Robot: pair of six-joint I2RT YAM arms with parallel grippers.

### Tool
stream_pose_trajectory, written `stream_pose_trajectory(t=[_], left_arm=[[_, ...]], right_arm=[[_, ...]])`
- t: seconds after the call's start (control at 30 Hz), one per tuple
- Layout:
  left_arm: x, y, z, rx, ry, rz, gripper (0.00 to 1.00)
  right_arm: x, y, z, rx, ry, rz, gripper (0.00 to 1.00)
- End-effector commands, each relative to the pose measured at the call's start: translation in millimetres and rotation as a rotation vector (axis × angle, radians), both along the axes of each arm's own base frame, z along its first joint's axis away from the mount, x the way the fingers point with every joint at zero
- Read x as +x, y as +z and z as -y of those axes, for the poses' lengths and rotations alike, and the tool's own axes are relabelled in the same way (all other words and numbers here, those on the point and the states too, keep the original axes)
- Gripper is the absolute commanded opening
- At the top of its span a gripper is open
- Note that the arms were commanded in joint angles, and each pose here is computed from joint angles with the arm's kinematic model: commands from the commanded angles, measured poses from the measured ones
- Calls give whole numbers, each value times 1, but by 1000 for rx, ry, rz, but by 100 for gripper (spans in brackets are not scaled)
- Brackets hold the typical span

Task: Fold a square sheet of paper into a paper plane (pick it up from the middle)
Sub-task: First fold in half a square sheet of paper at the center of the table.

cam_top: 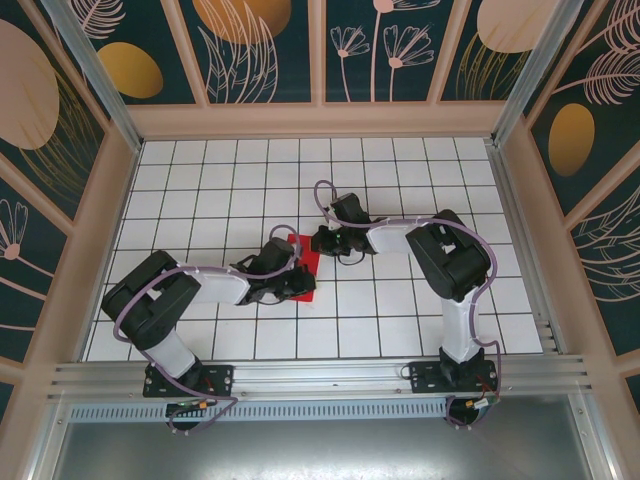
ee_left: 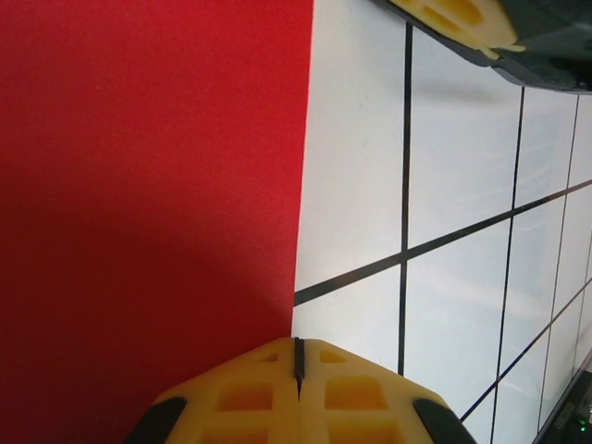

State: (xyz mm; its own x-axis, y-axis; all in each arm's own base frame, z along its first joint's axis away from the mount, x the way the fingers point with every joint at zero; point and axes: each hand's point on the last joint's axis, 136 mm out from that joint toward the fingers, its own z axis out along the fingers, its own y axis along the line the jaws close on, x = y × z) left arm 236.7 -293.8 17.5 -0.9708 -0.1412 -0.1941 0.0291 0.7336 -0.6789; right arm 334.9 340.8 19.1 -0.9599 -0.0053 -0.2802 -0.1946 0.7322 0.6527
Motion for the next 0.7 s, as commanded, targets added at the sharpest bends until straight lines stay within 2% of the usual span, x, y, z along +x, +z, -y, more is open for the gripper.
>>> stream_pose_trajectory(t=[0.0, 0.2, 0.4, 0.67], left_arm=[[11, 15, 6, 33, -20, 63, 6], [21, 9, 11, 68, -24, 64, 6], [10, -9, 1, 92, -13, 22, 0], [-10, -17, 0, 79, -35, -18, 0]], right_arm=[[-9, -37, 16, -94, -25, -82, 0], [-12, -40, 17, -94, -28, -91, 0], [-13, -41, 17, -95, -26, -94, 0], [-13, -43, 19, -102, -31, -98, 0]])
